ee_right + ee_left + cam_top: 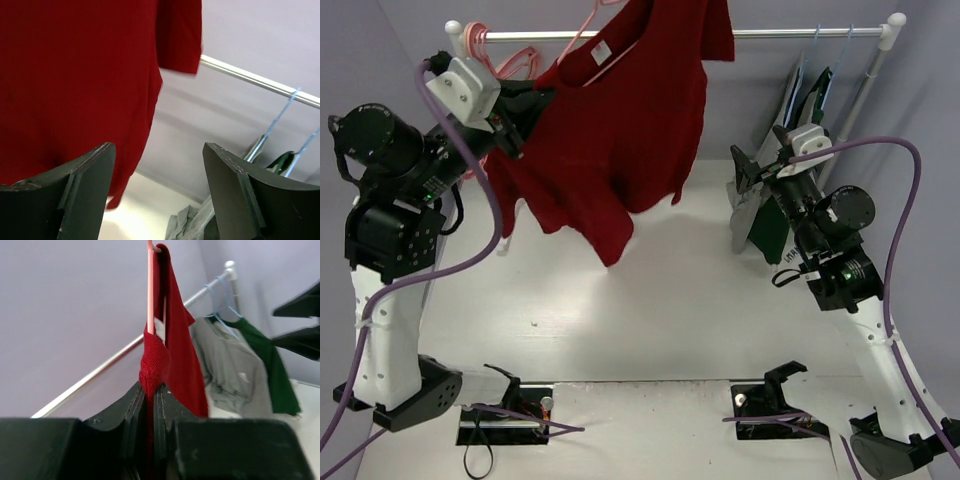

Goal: Place the t-shirt on the hanger
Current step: Place the hanger at the clothesline.

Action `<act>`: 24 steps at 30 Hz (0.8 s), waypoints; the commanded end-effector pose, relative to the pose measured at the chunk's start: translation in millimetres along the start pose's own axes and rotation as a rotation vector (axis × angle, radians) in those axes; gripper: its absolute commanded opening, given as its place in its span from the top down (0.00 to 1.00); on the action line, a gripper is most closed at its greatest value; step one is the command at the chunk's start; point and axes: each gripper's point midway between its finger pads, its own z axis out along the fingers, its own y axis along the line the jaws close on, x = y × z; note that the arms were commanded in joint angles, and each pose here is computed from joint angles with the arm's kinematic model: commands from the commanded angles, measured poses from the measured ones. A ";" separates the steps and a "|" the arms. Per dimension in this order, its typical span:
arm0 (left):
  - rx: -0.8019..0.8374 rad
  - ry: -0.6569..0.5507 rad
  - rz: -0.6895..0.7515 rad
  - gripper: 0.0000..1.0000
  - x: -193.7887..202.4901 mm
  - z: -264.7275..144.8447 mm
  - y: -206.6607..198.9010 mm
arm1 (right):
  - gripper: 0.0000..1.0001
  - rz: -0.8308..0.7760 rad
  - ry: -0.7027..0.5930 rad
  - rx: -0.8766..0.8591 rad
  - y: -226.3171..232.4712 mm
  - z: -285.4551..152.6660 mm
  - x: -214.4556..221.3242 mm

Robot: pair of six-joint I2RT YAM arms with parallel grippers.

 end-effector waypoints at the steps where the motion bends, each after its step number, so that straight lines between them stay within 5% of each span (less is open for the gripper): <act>1: 0.086 -0.051 -0.051 1.00 -0.1 6.9 -17.8 | 0.28 0.019 -0.104 0.084 -15.9 2.6 -24.2; 8: 0.229 0.139 -0.225 1.00 62.3 7.0 -53.2 | 0.28 0.042 -0.039 0.051 -5.3 3.8 0.8; 16: -0.237 0.225 -0.295 1.00 112.6 35.6 27.3 | 0.28 0.071 0.002 0.015 5.2 6.1 17.1; 24: -0.463 0.201 -0.263 1.00 117.2 55.2 72.2 | 0.28 0.087 0.012 0.011 7.1 5.9 20.3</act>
